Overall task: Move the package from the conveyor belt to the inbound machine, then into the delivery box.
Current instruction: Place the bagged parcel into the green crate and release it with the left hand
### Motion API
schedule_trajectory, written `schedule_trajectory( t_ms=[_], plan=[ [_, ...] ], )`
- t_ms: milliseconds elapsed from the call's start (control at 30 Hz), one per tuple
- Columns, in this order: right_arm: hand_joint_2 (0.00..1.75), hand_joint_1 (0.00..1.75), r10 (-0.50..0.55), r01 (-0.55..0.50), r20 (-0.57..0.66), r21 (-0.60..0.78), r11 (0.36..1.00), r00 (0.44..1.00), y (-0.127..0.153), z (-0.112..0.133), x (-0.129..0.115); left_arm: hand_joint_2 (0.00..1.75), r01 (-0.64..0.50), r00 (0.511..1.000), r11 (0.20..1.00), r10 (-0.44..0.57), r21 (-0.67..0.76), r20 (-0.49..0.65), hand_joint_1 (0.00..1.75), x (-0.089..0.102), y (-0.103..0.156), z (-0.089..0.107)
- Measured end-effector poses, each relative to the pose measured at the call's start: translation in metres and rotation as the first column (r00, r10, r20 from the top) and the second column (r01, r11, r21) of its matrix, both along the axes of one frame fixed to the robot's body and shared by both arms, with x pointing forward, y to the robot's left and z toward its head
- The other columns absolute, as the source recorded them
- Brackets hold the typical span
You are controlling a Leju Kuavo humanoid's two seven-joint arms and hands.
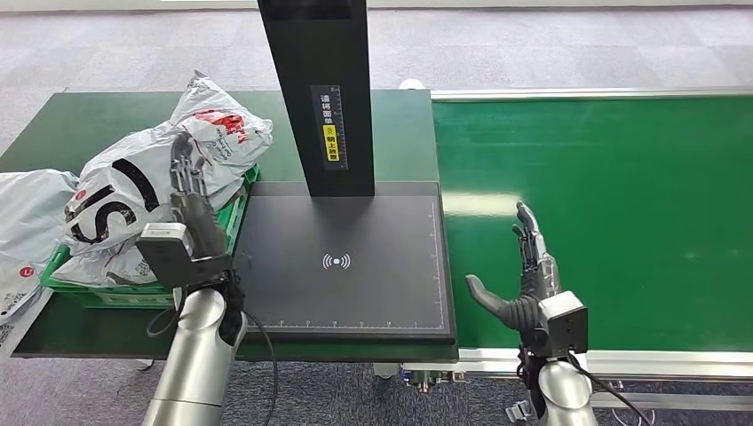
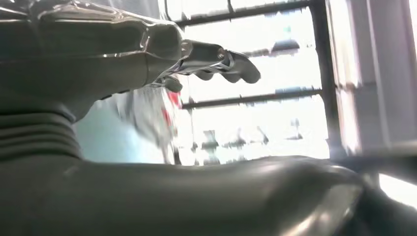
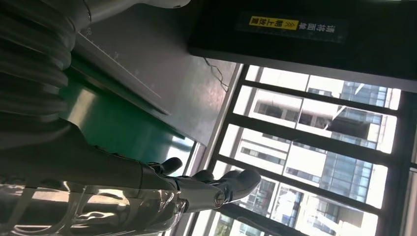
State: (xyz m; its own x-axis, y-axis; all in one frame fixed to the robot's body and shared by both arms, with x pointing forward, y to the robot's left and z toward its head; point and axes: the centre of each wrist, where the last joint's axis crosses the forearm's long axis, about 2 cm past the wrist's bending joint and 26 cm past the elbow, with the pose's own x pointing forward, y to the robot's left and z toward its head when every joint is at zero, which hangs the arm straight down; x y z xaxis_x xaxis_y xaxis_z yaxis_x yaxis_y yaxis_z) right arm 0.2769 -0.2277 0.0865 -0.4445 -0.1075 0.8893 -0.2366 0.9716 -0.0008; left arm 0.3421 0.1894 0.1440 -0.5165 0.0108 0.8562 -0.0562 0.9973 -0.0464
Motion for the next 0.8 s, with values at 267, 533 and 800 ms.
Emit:
schedule_trajectory(
  t_ms=[267,533,800],
  plan=[
    [0.00,0.00,0.009,-0.002,-0.110,0.064,0.998,0.994,0.014,-0.006,-0.004,1.75,0.283,0.957,0.958,-0.285,-0.040,-0.051,0.00,-0.035,-0.036,-0.018],
    [0.00,0.00,-0.113,0.118,-0.140,0.031,0.993,0.984,0.039,0.000,-0.010,1.75,0.324,0.935,0.941,-0.335,-0.099,-0.121,0.00,-0.050,-0.045,-0.038],
    [0.00,0.00,-0.110,0.112,-0.032,0.061,0.992,0.993,0.048,0.012,-0.010,1.75,0.333,0.919,0.936,-0.349,-0.112,-0.184,0.00,-0.052,-0.046,-0.050]
  ],
)
